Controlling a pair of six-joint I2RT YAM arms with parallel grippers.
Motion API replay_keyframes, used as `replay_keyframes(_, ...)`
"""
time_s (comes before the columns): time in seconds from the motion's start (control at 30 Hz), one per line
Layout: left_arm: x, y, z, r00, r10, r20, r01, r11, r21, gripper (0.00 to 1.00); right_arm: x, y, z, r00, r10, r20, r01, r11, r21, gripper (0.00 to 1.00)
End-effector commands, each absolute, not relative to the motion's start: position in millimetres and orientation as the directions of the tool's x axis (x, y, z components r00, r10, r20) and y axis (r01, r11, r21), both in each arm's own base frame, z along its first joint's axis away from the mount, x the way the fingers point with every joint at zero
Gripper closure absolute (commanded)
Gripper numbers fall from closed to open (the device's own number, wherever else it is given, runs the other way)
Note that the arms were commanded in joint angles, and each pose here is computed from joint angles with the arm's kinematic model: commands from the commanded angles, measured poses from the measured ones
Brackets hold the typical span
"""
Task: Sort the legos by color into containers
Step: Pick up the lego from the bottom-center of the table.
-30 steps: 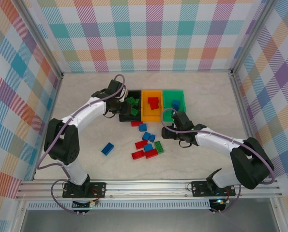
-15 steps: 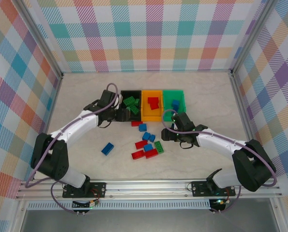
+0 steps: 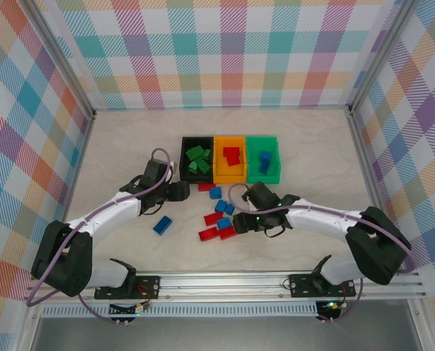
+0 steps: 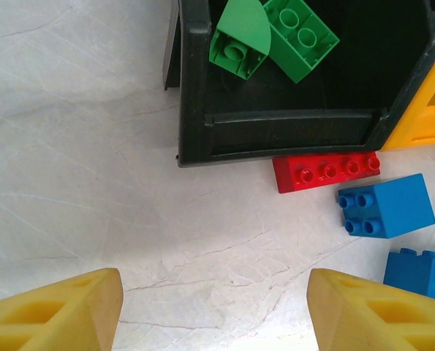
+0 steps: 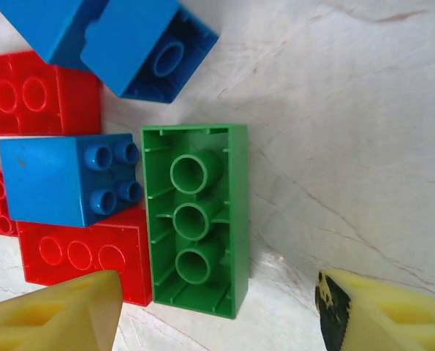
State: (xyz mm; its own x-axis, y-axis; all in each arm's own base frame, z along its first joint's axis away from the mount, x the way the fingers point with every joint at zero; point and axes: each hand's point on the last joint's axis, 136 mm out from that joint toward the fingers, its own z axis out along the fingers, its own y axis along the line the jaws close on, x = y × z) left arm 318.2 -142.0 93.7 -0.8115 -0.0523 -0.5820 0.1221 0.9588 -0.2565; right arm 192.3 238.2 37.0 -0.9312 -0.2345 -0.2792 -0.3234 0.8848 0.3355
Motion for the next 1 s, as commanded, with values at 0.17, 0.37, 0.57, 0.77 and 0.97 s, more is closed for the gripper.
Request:
replay_keyframes(0.17, 321, -140, 103, -0.784, -0.083, -0.616, 0.114, 0.955, -0.275, 0.33, 204, 252, 37, -0.923, -0.254, -0.29, -0.337, 0.898, 0.283, 0.33)
replay_keyframes(0.37, 316, -140, 99, -0.789, -0.081, -0.609, 0.115, 0.954, -0.276, 0.33, 203, 236, 23, -0.932, -0.247, -0.265, -0.307, 0.928, 0.213, 0.39)
replay_keyframes(0.57, 315, -139, 96, -0.788, -0.083, -0.609, 0.112, 0.955, -0.274, 0.33, 204, 230, 19, -0.936, -0.229, -0.267, -0.284, 0.94, 0.19, 0.54)
replay_keyframes(0.77, 314, -138, 95, -0.788, -0.094, -0.608, 0.104, 0.954, -0.282, 0.33, 210, 237, 29, -0.928, -0.222, -0.298, -0.292, 0.932, 0.213, 0.65)
replay_keyframes(0.97, 309, -134, 96, -0.793, -0.093, -0.602, 0.093, 0.958, -0.27, 0.33, 224, 241, 48, -0.911, -0.203, -0.358, -0.296, 0.928, 0.227, 0.66)
